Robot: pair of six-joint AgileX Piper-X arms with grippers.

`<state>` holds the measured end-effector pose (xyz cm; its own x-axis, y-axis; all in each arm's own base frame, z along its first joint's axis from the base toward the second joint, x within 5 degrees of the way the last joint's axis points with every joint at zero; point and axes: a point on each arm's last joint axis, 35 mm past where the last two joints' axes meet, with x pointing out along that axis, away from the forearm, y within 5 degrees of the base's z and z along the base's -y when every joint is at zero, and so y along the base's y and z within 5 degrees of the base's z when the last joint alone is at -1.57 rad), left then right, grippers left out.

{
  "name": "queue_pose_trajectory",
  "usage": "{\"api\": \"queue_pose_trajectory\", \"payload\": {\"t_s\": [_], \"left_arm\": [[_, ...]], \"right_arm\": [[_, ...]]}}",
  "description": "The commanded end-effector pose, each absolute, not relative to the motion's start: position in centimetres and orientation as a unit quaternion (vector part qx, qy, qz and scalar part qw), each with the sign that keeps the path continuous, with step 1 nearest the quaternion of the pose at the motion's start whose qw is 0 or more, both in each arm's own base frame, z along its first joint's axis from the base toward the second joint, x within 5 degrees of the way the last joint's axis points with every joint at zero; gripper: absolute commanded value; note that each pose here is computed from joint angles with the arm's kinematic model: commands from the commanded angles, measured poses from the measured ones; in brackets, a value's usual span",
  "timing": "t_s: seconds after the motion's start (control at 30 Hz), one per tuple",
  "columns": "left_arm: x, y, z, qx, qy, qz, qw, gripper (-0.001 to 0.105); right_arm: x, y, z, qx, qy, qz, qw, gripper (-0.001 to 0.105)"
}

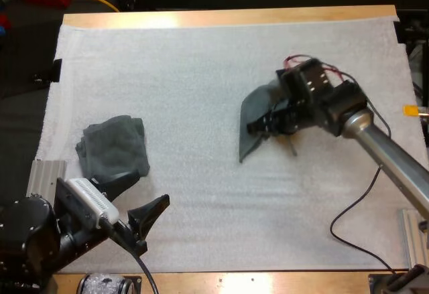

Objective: Pick towel from pile, fold and stack

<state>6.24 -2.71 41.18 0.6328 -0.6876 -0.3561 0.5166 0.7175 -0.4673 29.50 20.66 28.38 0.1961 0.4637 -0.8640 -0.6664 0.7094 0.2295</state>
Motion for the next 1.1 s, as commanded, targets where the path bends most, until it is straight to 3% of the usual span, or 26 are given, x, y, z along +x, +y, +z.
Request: {"api": "queue_pose_trajectory", "payload": {"t_s": [0.0, 0.23, 0.43, 0.63, 0.73, 0.93, 0.97, 1.07], "left_arm": [[6.2, -2.8, 41.4, -0.164, 0.260, -0.345, 0.887, 0.069], [6.2, -2.8, 41.4, -0.164, 0.261, -0.345, 0.886, 0.069], [6.1, -2.8, 41.3, -0.166, 0.267, -0.344, 0.885, 0.069], [6.0, -2.7, 41.1, -0.169, 0.276, -0.342, 0.882, 0.069], [6.0, -2.7, 41.0, -0.171, 0.281, -0.341, 0.881, 0.069], [5.9, -2.7, 40.9, -0.172, 0.287, -0.340, 0.879, 0.069], [5.9, -2.7, 40.9, -0.172, 0.287, -0.340, 0.879, 0.069], [5.9, -2.7, 40.9, -0.172, 0.287, -0.340, 0.879, 0.069]], "right_arm": [[28.7, 20.9, 28.9, -0.116, 0.518, 0.373, 0.761, 0.003], [25.0, 24.1, 28.3, -0.187, 0.533, 0.385, 0.730, 0.003], [23.3, 25.9, 28.3, -0.239, 0.513, 0.375, 0.734, 0.003], [23.0, 26.1, 28.3, -0.235, 0.514, 0.376, 0.735, 0.003], [23.0, 26.2, 28.4, -0.223, 0.519, 0.374, 0.736, 0.016], [22.8, 26.4, 28.4, -0.196, 0.528, 0.406, 0.720, 0.074], [22.7, 26.5, 28.4, -0.186, 0.531, 0.419, 0.713, 0.079], [22.5, 26.6, 28.5, -0.170, 0.536, 0.440, 0.700, 0.081]]}}
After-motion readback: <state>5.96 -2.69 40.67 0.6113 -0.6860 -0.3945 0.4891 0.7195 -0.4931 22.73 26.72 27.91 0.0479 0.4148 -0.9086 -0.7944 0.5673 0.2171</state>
